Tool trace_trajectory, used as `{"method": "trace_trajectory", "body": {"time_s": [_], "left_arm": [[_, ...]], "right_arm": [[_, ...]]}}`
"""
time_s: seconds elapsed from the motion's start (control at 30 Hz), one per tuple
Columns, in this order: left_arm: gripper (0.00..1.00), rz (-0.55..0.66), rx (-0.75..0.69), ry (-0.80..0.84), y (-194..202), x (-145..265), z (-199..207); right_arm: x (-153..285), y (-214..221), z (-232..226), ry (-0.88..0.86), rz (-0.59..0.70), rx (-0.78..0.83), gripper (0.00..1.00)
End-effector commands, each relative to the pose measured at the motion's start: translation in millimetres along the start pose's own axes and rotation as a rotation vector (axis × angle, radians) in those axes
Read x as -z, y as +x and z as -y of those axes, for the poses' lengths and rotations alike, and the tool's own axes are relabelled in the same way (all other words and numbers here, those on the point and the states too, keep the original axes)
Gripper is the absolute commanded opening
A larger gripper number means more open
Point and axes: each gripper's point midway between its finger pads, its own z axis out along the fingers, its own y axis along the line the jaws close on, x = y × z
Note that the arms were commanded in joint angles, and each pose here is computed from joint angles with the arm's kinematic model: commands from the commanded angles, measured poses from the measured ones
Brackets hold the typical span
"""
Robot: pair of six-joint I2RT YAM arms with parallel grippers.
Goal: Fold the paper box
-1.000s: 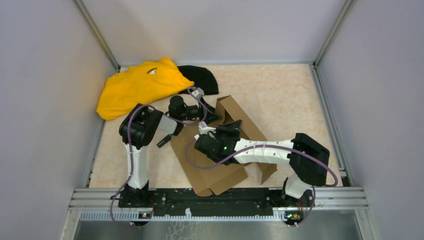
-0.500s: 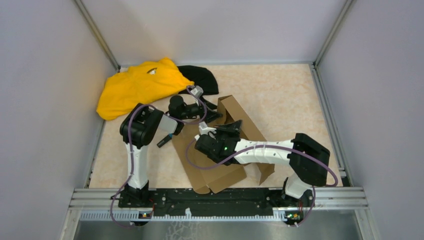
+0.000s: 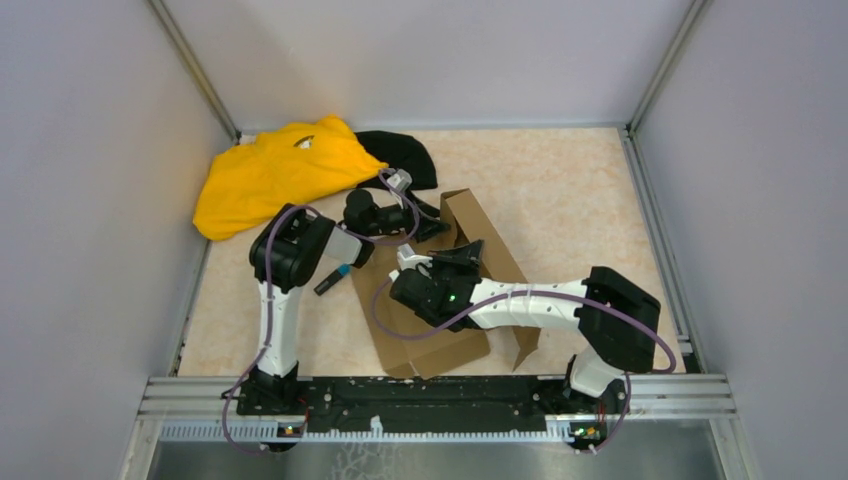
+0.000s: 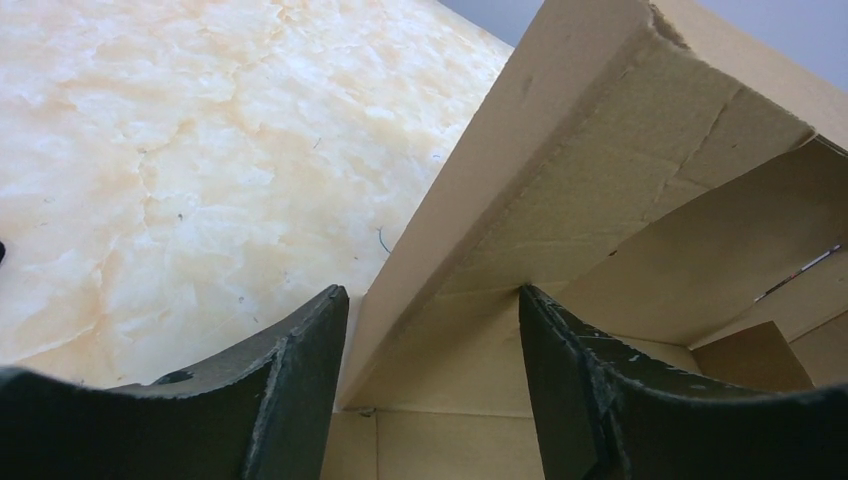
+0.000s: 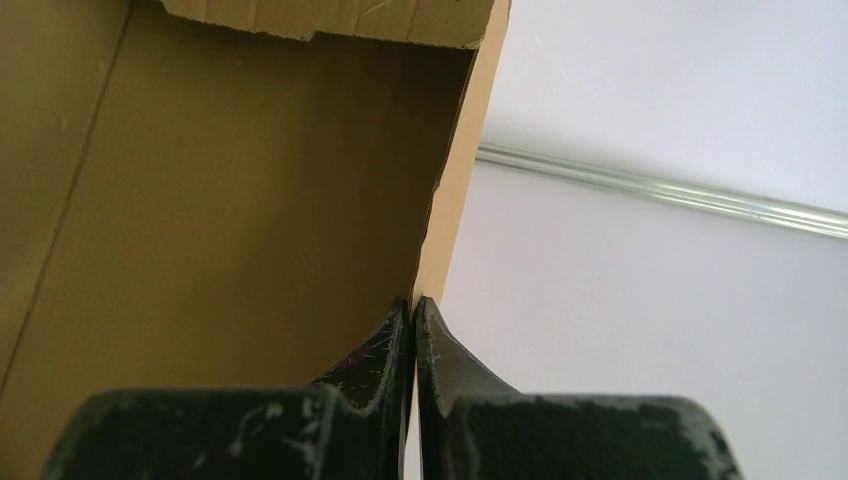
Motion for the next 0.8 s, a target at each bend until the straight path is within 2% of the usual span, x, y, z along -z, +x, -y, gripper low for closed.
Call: {"method": "trace_trajectory", "body": {"time_s": [0.0, 0.2, 0.4, 0.43, 0.53, 0.77], "left_arm": [[0.67, 0.081, -0.059, -0.046, -21, -12, -12], [0.51, 0.082, -0.066, -0.078, -17, -23, -13], [0.44, 0.084, -0.084, -0.101, -19, -28, -11], [0.44, 0.08, -0.086, -0.104, -19, -28, -12], [0.45, 0.071, -0.091, -0.109, -19, -28, -12], [0.47, 0.063, -0.09, -0.115, -17, -29, -13]], "right_arm": [[3, -18, -31, -0.14, 0.11, -0.034, 0.0], [2, -20, -34, -0.153, 0.119, -0.05, 0.0], [4, -24, -31, -0.166, 0.138, -0.095, 0.0], [4, -25, -30, -0.169, 0.14, -0.103, 0.0], [7, -30, -26, -0.192, 0.153, -0.163, 0.1], [9, -41, -18, -0.233, 0.175, -0.244, 0.14]]}}
